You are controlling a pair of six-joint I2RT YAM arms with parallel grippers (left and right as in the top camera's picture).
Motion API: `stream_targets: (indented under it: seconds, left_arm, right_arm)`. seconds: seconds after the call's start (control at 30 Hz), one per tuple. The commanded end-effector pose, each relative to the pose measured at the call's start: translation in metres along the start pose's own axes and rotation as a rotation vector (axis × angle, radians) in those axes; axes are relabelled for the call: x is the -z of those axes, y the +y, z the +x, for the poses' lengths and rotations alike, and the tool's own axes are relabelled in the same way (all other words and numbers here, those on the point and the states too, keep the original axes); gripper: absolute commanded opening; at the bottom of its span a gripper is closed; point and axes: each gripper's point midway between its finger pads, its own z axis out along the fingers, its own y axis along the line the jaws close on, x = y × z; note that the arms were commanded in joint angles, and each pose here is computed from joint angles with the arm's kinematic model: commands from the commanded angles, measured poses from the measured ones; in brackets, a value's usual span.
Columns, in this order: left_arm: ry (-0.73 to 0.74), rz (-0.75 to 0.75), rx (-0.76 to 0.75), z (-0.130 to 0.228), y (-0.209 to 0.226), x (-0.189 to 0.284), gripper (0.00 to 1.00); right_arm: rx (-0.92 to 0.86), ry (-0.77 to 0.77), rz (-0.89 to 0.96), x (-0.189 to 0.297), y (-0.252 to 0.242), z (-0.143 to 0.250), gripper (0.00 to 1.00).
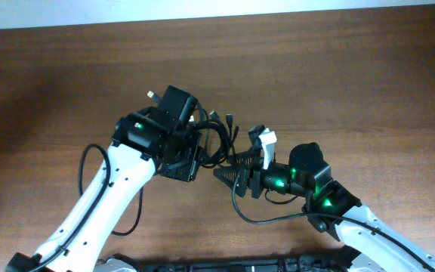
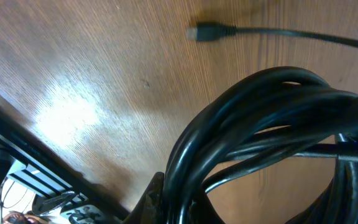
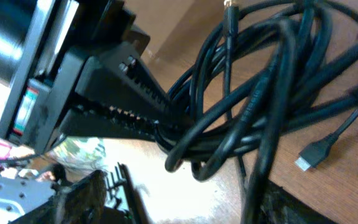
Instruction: Untangle cables
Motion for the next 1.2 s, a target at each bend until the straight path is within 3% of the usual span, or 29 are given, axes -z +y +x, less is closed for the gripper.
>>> stream_targets:
  seconds: [0.0,0.07,0.13,0.17,0.2,0.3,0.37,0.43,0.53,0.67,0.77,0.8,0.93,1.03,1.13,1.17]
  left_arm:
    - [0.032,0.033,-0.068,0.018,-0.005,0.002,0.00]
    - [0.037,0.037,-0.086,0.023,-0.005,0.001,0.00]
    - [0.038,0.035,-0.088,0.024,-0.004,0.001,0.00]
    - [0.039,0.031,-0.088,0.024,-0.003,0.001,0.00]
    - [0.039,0.029,-0.095,0.026,-0.003,0.001,0.00]
    - [0.048,0.015,-0.150,0.041,0.005,-0.002,0.00]
    - [0.048,-0.001,-0.157,0.043,0.009,-0.002,0.00]
    - [0.030,-0.057,-0.120,0.032,0.026,0.005,0.00]
    - [0.024,0.027,-0.085,0.020,0.023,0.029,0.00]
    - [-0.063,0.092,-0.081,0.004,0.018,0.040,0.00]
    - [-0.257,0.162,-0.052,-0.033,0.003,0.048,0.00]
    - [-0.326,0.206,-0.023,-0.050,-0.007,0.055,0.00]
    - [-0.325,0.343,0.029,-0.061,-0.039,0.066,0.00]
    - [-0.339,0.347,0.031,-0.064,-0.040,0.067,0.00]
    - [-0.381,0.358,0.046,-0.071,-0.041,0.070,0.00]
    - [-0.368,0.360,0.047,-0.069,-0.041,0.069,0.00]
  right_arm:
    - [0.019,0.010,-0.008,-0.005,0.006,0.002,0.56]
    - [0.014,0.015,-0.002,-0.007,0.003,0.004,0.44]
    - [0.012,0.011,0.008,-0.007,0.001,0.003,0.24]
    - [0.012,0.005,0.015,-0.007,0.000,0.002,0.09]
    - [0.013,0.001,0.019,-0.007,0.000,0.002,0.04]
    - [0.011,-0.041,0.086,-0.006,-0.012,-0.006,0.04]
    - [-0.082,-0.118,0.263,0.001,-0.045,-0.013,0.04]
    - [-0.158,-0.142,0.307,0.003,-0.054,-0.014,0.04]
    - [-0.197,-0.112,0.539,0.021,-0.097,0.008,0.04]
    - [-0.155,-0.102,0.602,0.029,-0.108,0.009,0.04]
    - [-0.212,-0.117,0.671,0.053,-0.125,0.006,0.04]
    - [-0.240,-0.107,0.680,0.061,-0.127,0.009,0.04]
    - [-0.255,-0.040,0.642,0.072,-0.115,0.022,0.04]
    - [-0.219,0.104,0.378,0.055,-0.069,0.039,0.04]
    - [-0.293,0.198,0.401,0.061,-0.071,0.066,0.04]
    - [-0.303,0.209,0.408,0.063,-0.072,0.069,0.25]
